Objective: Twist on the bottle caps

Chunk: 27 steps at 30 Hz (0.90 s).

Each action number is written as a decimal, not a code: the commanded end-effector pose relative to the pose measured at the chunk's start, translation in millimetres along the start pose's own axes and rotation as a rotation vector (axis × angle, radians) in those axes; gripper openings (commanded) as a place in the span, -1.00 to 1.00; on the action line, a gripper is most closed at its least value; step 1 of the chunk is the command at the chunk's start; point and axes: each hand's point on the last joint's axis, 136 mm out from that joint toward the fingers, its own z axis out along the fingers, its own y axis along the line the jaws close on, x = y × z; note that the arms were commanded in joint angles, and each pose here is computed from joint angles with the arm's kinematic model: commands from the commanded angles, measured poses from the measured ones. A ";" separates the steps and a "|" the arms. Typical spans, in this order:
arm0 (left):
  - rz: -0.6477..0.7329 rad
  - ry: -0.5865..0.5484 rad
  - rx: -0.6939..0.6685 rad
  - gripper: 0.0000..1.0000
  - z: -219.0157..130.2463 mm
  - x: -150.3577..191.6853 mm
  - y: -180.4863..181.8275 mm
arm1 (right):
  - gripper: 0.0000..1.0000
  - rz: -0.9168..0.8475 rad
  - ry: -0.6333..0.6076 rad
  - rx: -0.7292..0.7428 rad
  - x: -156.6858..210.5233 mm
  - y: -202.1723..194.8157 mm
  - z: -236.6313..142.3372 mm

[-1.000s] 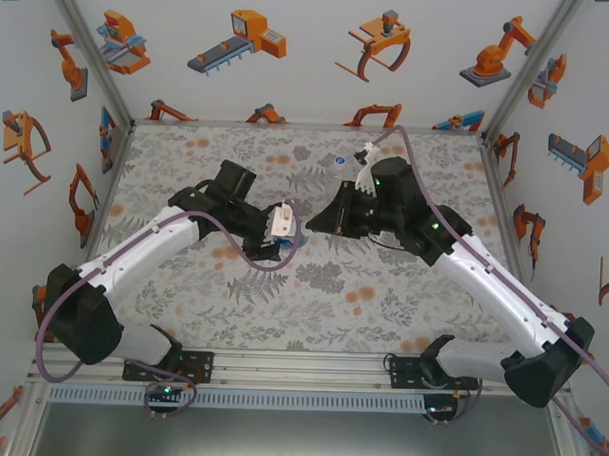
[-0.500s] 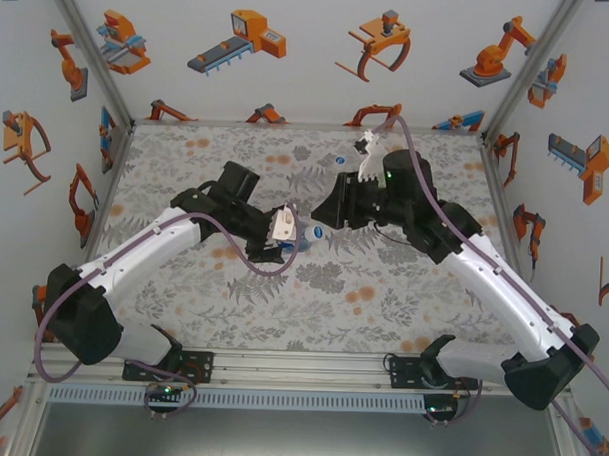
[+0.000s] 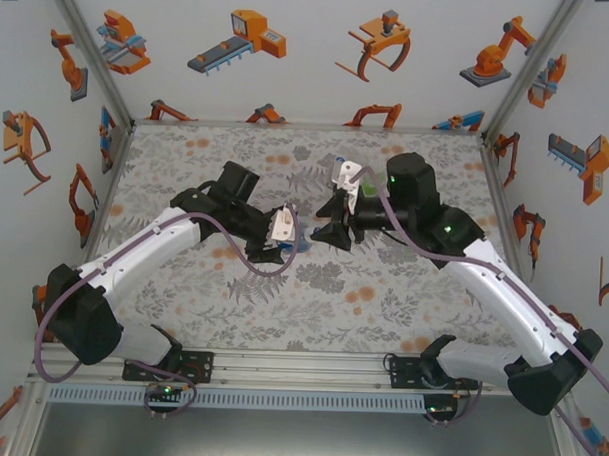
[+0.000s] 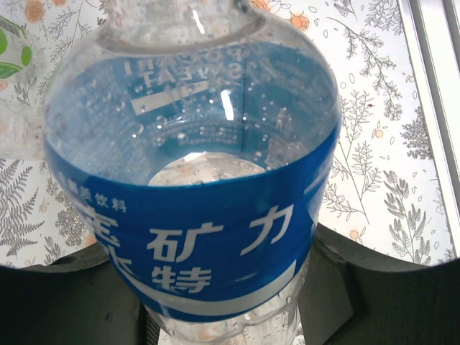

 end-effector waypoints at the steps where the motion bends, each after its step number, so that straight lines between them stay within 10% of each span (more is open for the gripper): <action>1: 0.041 -0.044 0.015 -1.00 -7.4 -15.5 -4.4 | -0.02 -0.095 -0.013 -0.045 4.1 8.3 2.1; 8: 0.038 -0.036 0.013 -1.00 -6.9 -13.7 -3.8 | -0.12 -0.068 0.006 -0.078 16.5 10.0 9.3; 17: 0.040 -0.041 0.015 -1.00 -6.9 -15.3 -3.5 | -0.76 0.000 0.025 0.011 20.1 -0.8 5.4; 27: 0.021 -0.017 0.016 -1.00 -2.4 -9.4 -0.9 | -1.00 1.156 -0.011 0.700 81.2 -93.1 -21.9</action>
